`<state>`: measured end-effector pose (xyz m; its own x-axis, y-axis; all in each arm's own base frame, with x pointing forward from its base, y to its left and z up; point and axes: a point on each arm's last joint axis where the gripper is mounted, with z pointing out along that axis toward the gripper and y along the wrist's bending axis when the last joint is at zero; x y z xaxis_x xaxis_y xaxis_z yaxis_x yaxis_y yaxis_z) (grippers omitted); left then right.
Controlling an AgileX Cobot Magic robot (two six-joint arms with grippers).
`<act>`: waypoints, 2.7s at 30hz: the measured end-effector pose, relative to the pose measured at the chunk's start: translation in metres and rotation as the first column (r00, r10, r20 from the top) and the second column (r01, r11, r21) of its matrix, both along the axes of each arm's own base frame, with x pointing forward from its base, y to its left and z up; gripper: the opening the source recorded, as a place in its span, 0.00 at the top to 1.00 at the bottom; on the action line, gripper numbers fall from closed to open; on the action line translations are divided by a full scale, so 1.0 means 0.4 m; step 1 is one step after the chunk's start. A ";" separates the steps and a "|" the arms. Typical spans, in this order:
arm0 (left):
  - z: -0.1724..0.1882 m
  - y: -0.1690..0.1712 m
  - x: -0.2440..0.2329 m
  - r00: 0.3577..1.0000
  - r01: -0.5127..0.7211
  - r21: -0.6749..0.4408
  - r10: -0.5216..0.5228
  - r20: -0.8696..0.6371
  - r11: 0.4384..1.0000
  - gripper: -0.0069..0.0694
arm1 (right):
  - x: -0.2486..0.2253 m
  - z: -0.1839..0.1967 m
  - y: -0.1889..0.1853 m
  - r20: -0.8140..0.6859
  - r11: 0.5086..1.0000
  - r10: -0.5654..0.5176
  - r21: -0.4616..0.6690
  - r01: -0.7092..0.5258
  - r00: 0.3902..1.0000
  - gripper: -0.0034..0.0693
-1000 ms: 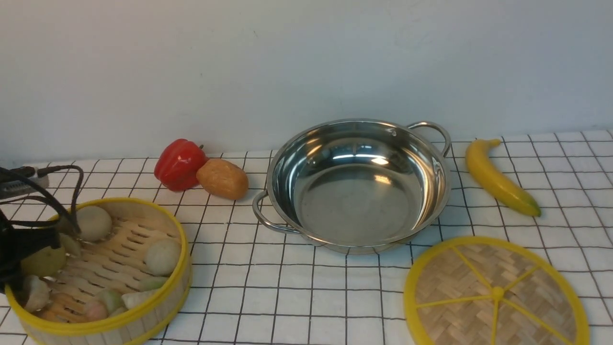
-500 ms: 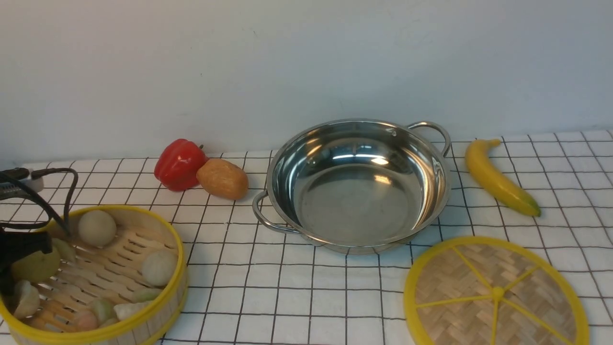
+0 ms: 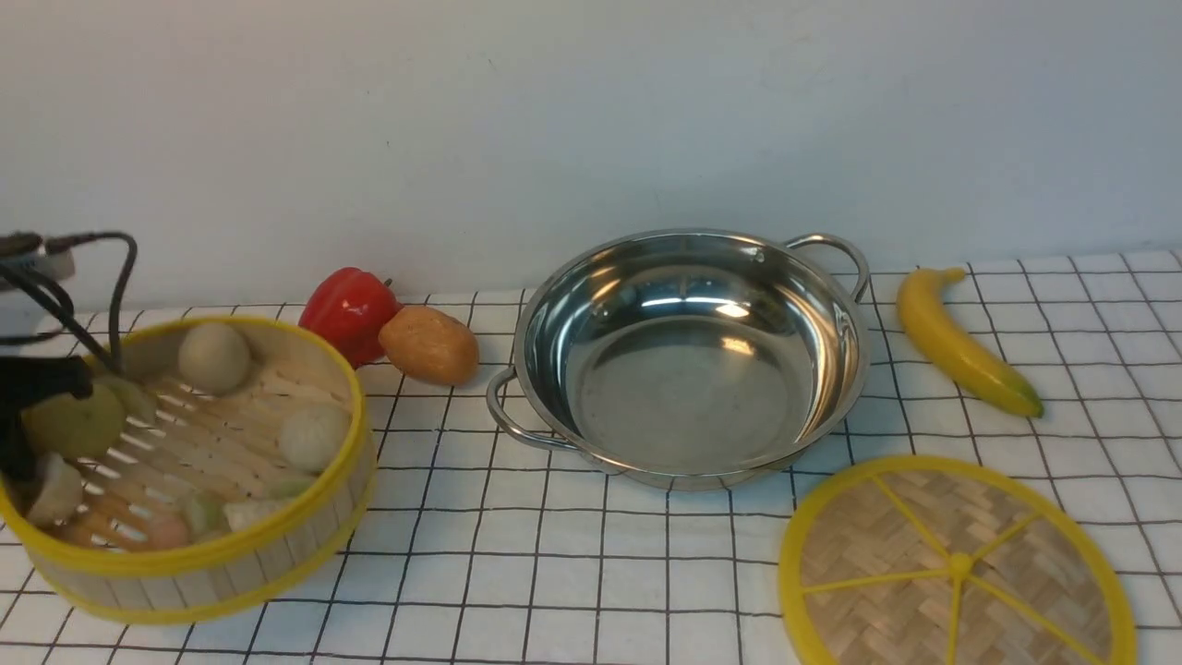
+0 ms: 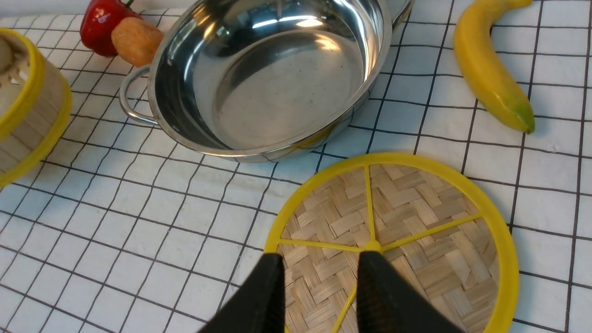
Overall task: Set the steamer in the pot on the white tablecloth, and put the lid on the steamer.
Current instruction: 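Place the bamboo steamer basket with dumplings into the steel pot with the left gripper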
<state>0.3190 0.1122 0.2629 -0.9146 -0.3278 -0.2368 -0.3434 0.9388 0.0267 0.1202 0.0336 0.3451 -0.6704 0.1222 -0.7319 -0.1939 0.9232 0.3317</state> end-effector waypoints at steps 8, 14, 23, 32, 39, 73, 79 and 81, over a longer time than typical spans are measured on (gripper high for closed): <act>0.118 -0.142 0.080 0.976 0.161 -0.046 -0.152 0.158 0.986 0.85 | 0.000 0.000 0.000 0.000 1.000 0.000 0.000 0.000 1.000 0.62; 0.149 -0.328 0.155 0.927 0.324 -0.086 -0.298 0.227 0.942 0.85 | 0.000 0.000 0.000 0.000 1.000 0.000 0.000 0.000 1.000 0.62; 0.091 -0.552 0.263 0.876 0.460 -0.112 -0.429 0.221 0.881 0.85 | -0.001 -0.001 0.001 -0.007 1.000 0.004 -0.001 -0.004 1.000 0.62; 0.023 -0.710 0.341 0.836 0.537 -0.096 -0.514 0.191 0.838 0.85 | -0.003 -0.003 0.001 -0.017 1.000 0.008 -0.001 -0.008 1.000 0.62; -0.035 -0.736 0.376 0.838 0.539 -0.098 -0.521 0.161 0.837 0.85 | -0.003 -0.003 0.001 -0.017 1.000 0.008 -0.001 -0.008 1.000 0.62; -0.189 -0.745 0.427 0.857 0.510 -0.071 -0.500 0.125 0.857 0.79 | -0.003 -0.002 0.001 -0.017 1.000 0.006 0.001 -0.006 1.000 0.62; -0.168 -0.747 0.431 0.856 0.509 -0.076 -0.496 0.147 0.857 0.61 | -0.003 -0.002 0.001 -0.017 1.000 0.006 0.001 -0.006 1.000 0.62; -0.141 -0.750 0.435 0.851 0.513 -0.074 -0.495 0.173 0.855 0.51 | -0.003 -0.002 0.001 -0.017 1.000 0.006 0.001 -0.006 1.000 0.62</act>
<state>0.4929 -0.1876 0.2066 -0.9203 0.1366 -0.3666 0.1861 0.9771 -0.1032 0.1190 0.0340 0.3442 -0.6835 0.1182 -0.7203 -0.1941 0.9219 0.3355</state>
